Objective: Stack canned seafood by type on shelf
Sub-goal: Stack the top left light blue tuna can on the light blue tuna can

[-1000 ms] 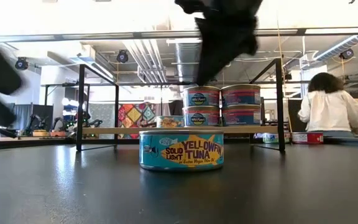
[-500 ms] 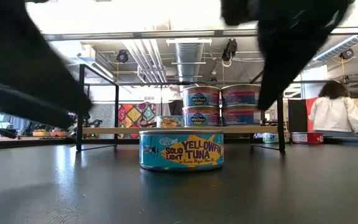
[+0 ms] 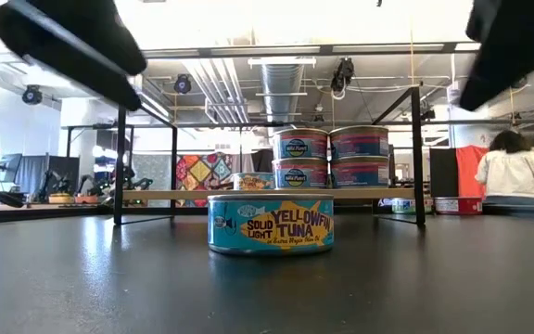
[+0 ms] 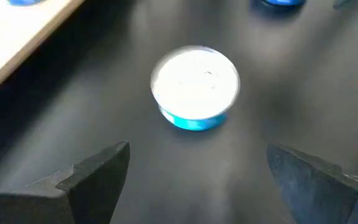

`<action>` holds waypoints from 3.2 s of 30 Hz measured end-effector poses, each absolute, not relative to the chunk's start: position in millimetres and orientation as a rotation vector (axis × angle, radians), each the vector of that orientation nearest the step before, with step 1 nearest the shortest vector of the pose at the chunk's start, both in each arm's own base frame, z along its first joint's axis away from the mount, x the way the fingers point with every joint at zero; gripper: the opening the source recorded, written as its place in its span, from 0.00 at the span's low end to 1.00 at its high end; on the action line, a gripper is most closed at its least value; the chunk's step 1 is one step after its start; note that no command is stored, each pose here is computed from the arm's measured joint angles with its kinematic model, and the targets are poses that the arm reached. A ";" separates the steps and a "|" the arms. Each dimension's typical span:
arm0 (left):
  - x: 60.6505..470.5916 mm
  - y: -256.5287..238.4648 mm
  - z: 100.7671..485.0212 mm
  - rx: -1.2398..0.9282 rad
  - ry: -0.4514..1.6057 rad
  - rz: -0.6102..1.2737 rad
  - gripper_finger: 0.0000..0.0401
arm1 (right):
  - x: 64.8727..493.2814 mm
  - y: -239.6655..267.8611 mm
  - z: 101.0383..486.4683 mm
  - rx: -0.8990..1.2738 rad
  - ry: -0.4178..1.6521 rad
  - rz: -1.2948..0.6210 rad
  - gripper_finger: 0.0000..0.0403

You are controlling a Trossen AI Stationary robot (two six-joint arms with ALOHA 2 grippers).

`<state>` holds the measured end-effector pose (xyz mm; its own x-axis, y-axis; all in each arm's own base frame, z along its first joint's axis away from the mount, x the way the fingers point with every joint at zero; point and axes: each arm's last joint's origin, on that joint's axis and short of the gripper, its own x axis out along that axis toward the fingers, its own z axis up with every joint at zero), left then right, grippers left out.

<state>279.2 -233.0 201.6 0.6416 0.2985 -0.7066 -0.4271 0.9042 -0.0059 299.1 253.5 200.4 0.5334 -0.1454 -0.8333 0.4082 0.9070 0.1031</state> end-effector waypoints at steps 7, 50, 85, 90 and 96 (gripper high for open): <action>279.6 -201.0 224.5 -0.131 0.808 0.438 0.90 | 300.9 253.4 192.9 0.229 0.903 -0.376 0.82; 267.0 -160.0 125.0 -0.109 0.751 0.565 0.90 | 337.0 213.9 103.0 0.169 0.734 -0.432 0.98; 281.7 -173.3 109.5 -0.110 0.785 0.598 0.90 | 336.7 176.8 67.4 0.090 0.445 -0.398 0.98; 278.7 -159.9 117.7 -0.093 0.782 0.669 0.90 | 339.0 181.9 70.0 0.086 0.461 -0.333 0.98; 299.6 -152.1 105.8 -0.165 0.723 0.651 0.90 | 343.4 185.8 73.8 0.074 0.473 -0.281 0.98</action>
<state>299.6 -152.1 105.8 0.5640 0.4956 -0.6605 -0.6054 0.7921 0.0774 343.4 185.8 73.8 0.8524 -0.2496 -0.4594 0.2836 0.9589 0.0053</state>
